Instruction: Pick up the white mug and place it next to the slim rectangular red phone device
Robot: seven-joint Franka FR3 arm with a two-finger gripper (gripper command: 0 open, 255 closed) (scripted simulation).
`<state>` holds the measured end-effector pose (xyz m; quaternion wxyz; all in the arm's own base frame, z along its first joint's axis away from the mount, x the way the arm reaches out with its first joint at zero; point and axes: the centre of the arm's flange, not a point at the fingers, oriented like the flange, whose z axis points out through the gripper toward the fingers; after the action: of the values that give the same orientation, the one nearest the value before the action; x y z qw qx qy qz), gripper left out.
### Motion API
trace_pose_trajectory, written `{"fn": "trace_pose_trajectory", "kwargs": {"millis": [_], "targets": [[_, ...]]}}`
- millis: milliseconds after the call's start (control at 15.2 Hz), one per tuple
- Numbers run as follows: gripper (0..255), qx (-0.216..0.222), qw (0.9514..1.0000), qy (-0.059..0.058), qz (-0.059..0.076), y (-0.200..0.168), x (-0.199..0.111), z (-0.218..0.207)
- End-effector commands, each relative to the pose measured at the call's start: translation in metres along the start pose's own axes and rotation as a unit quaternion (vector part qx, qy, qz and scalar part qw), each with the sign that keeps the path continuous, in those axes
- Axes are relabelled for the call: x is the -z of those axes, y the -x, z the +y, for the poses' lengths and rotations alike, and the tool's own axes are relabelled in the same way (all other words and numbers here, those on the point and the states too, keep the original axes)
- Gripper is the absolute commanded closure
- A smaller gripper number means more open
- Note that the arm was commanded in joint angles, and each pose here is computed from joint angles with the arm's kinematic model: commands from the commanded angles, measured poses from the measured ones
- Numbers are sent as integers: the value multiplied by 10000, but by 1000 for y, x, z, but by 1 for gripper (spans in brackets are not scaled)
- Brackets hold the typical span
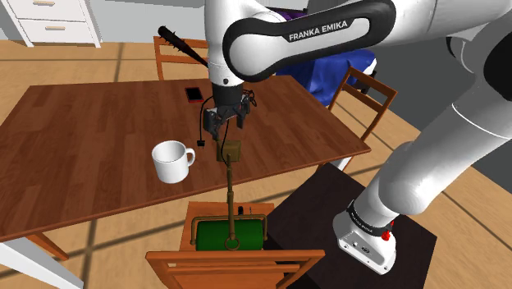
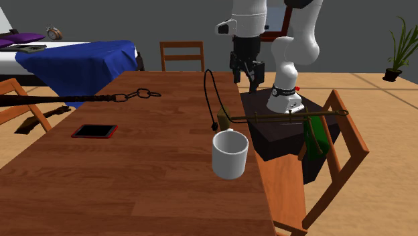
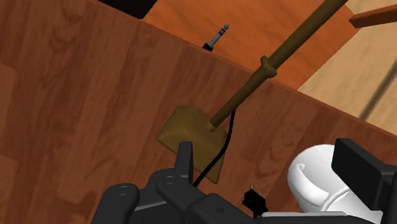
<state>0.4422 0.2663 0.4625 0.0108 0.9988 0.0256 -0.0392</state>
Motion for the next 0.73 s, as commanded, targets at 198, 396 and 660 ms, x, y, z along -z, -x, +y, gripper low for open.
{"fn": "trace_pose_trajectory", "kwargs": {"millis": [198, 396, 660], "targets": [[0, -47, 10000, -15, 24, -36, -19, -53], [0, -71, 10000, -20, 38, -58, -30, -84], [0, -104, 9999, -27, 56, -87, -45, -125]]}}
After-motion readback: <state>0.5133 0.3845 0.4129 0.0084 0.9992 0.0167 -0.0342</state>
